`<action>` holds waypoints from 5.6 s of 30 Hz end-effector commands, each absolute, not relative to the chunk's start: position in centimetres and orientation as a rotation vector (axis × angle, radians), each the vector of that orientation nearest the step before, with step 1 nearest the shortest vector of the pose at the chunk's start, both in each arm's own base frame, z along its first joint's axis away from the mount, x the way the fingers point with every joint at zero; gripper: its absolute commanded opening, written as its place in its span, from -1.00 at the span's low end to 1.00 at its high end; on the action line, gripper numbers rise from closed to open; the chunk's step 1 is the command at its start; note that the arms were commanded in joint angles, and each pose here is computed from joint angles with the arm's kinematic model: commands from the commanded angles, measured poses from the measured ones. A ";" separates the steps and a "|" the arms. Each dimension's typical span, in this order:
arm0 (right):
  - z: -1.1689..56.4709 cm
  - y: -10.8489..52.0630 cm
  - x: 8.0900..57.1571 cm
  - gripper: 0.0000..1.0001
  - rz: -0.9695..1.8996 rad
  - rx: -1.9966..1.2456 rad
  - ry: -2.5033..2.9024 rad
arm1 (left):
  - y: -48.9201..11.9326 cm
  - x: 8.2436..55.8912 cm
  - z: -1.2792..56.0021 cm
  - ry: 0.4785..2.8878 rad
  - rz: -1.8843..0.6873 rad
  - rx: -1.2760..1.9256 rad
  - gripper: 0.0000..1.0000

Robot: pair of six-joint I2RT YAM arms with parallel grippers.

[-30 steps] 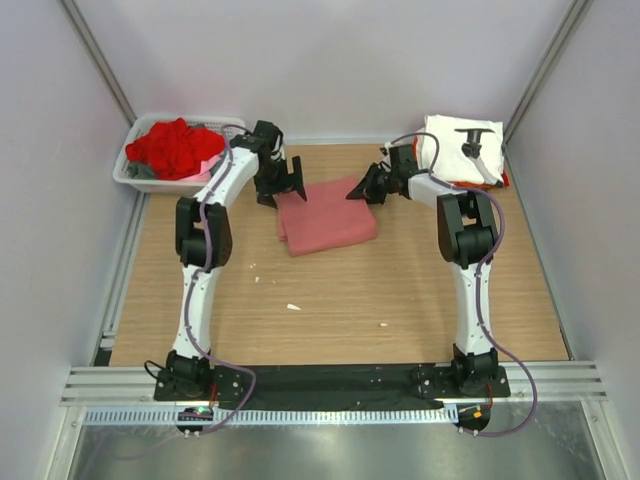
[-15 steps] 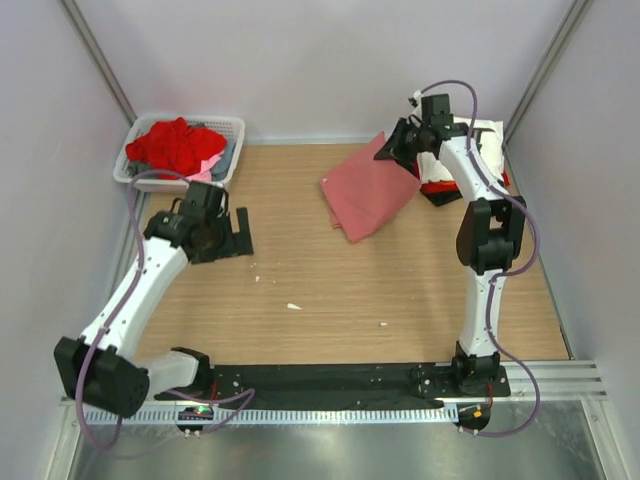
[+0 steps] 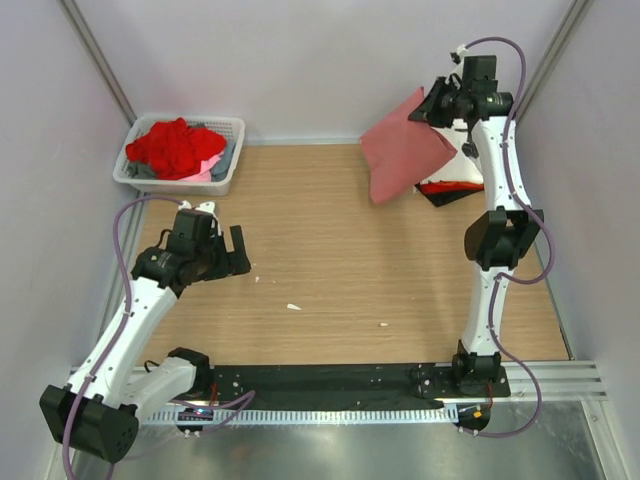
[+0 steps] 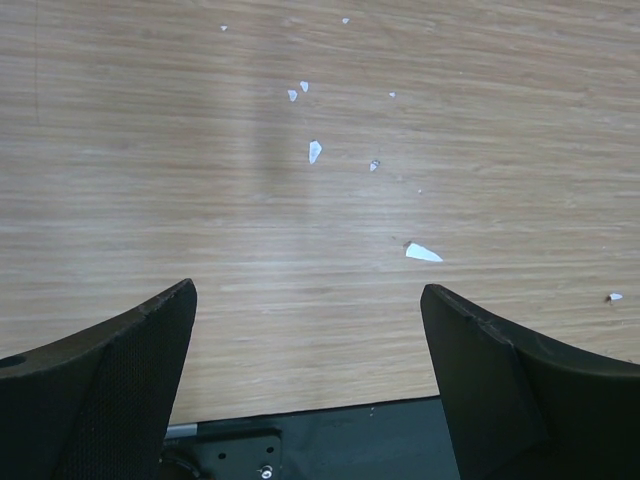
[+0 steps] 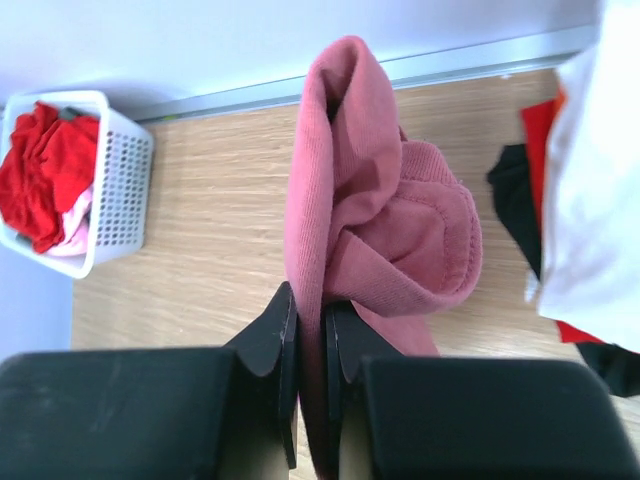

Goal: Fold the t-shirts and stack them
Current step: Neatly place the folded tshirt to the corner, then reset both grippers

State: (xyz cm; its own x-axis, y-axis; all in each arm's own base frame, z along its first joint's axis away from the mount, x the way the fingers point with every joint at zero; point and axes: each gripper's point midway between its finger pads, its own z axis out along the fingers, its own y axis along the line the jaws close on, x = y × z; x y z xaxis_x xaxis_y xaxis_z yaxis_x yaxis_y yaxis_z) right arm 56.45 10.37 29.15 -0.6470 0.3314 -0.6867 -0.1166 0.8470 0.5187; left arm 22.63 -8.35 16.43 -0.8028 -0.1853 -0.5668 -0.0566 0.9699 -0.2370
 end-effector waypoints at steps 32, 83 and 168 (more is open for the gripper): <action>16.6 -12.0 65.4 -0.45 0.702 0.554 2.011 | -9.9 23.3 16.1 2.486 -0.356 -0.142 0.86; 26.5 -5.9 49.0 -0.79 0.390 0.521 1.962 | -9.2 22.6 19.4 2.323 -0.352 -0.125 0.99; 13.6 -25.0 60.4 -0.42 0.086 0.950 1.962 | -9.6 22.5 19.2 2.332 -0.363 -0.100 0.99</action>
